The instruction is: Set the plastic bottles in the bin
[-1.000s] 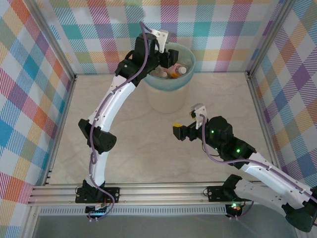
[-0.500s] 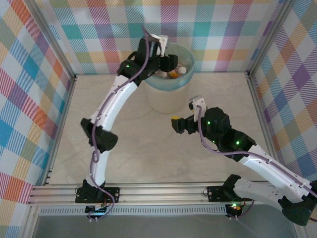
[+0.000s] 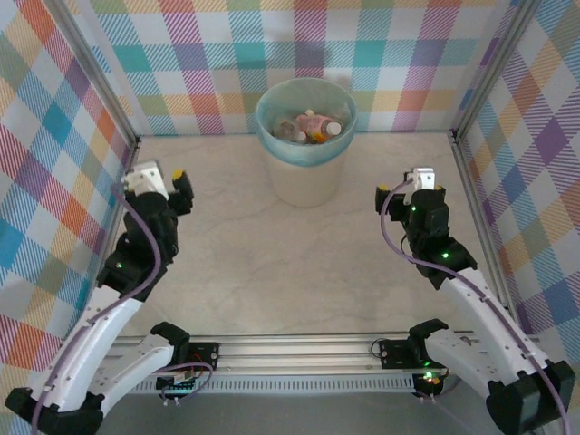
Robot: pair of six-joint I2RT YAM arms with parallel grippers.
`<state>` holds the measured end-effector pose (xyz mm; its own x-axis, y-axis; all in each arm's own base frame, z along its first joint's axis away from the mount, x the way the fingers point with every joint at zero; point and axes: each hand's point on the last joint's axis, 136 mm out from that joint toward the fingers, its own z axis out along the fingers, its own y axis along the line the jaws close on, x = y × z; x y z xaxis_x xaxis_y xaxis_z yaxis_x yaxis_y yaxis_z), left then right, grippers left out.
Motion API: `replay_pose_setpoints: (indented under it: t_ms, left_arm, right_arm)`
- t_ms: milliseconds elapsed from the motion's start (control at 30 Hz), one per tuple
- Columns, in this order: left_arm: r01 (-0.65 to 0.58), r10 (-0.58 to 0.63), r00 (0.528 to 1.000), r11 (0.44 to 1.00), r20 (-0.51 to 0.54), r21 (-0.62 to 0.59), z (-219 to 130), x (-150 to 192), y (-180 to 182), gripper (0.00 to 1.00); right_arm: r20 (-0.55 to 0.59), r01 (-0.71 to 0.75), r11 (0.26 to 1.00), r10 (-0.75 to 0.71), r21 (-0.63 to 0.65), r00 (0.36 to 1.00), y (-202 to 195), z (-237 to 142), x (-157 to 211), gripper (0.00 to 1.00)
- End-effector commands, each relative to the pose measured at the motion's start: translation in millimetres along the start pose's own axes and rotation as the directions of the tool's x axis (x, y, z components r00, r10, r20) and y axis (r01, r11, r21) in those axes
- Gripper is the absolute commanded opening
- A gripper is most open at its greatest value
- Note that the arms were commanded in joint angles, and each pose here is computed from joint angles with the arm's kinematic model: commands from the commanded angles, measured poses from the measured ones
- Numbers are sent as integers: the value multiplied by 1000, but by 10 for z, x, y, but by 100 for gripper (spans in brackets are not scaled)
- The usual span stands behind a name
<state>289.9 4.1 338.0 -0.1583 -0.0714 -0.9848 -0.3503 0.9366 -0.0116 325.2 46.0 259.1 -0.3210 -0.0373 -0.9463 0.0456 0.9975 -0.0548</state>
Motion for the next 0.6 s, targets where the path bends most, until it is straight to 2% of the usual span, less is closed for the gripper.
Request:
replay_pose_setpoints:
  t_ms: [0,133,267,400,567]
  left_arm:
    - [-7,0,999,976,-33,-216,122,488,490,74]
    - [19,-34,996,985,-84,-172,433,1180,515,74]
    - [33,-51,985,993,-165,-110,740,1695,412,75]
    - [-15,22,986,999,-166,42,903,1894,121,75]
    - [-13,66,978,965,-196,261,1018,2105,-277,77]
  right_arm:
    - [50,-45,997,42,65,998,-221,106,143,98]
    - [22,-67,992,65,109,998,-348,310,587,98]
    - [29,-62,998,61,29,998,-203,501,944,99]
    - [48,-14,996,18,-90,999,33,647,1141,100]
    - [77,76,977,-62,-197,995,239,734,1138,100]
